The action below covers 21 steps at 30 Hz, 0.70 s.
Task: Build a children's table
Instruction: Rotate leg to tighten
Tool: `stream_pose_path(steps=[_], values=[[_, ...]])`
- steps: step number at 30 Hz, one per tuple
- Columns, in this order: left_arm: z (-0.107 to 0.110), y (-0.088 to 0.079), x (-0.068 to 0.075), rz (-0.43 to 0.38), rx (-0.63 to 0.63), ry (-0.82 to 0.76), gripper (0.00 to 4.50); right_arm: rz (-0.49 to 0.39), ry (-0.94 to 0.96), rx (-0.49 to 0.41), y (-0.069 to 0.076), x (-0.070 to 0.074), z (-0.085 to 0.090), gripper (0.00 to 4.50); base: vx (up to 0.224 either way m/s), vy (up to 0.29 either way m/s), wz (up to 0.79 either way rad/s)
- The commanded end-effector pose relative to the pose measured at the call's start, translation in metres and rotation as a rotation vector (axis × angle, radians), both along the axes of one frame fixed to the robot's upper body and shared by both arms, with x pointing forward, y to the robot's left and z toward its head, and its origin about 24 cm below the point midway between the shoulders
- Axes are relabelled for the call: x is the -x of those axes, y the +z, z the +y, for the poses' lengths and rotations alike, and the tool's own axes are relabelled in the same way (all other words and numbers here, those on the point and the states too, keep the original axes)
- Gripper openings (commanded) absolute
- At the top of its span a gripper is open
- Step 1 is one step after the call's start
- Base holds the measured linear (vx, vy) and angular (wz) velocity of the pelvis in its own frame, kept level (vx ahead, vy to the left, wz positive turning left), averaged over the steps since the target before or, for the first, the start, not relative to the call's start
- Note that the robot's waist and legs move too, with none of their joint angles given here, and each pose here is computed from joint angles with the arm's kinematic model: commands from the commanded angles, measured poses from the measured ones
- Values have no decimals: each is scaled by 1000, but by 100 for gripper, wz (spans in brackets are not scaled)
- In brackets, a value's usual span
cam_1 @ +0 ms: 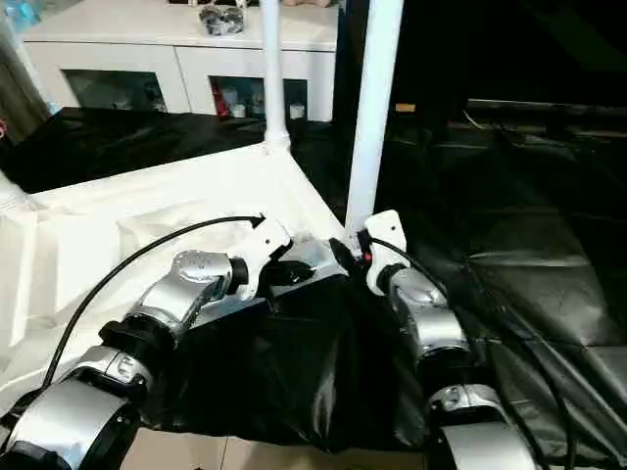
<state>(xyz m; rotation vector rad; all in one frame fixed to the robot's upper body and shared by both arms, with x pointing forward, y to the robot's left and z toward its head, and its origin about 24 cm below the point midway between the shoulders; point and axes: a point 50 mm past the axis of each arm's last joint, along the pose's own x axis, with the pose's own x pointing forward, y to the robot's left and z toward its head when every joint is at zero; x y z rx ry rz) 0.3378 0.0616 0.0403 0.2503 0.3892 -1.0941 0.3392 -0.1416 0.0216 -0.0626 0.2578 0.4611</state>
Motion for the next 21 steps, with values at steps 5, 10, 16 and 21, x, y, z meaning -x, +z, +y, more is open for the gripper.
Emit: stream_pose_path(steps=[5, 10, 16, 21], values=[[-21, 15, 5, -66, 72, -145, 0, 95, 180, 15, -19, 15, 22, 391, 0, 0, 0], [-12, 16, 9, -49, 79, -212, 0, 76, 260, 41, -16, 18, 7, 404, 0, 0, 0], [3, 15, 14, -18, 62, -316, 0, 96, 509, 19, -11, 37, -7, 404, 0, 0, 0], [15, 16, 19, 12, 55, -391, 0, 160, 693, 22, -11, 55, -16, 404, 0, 0, 0]])
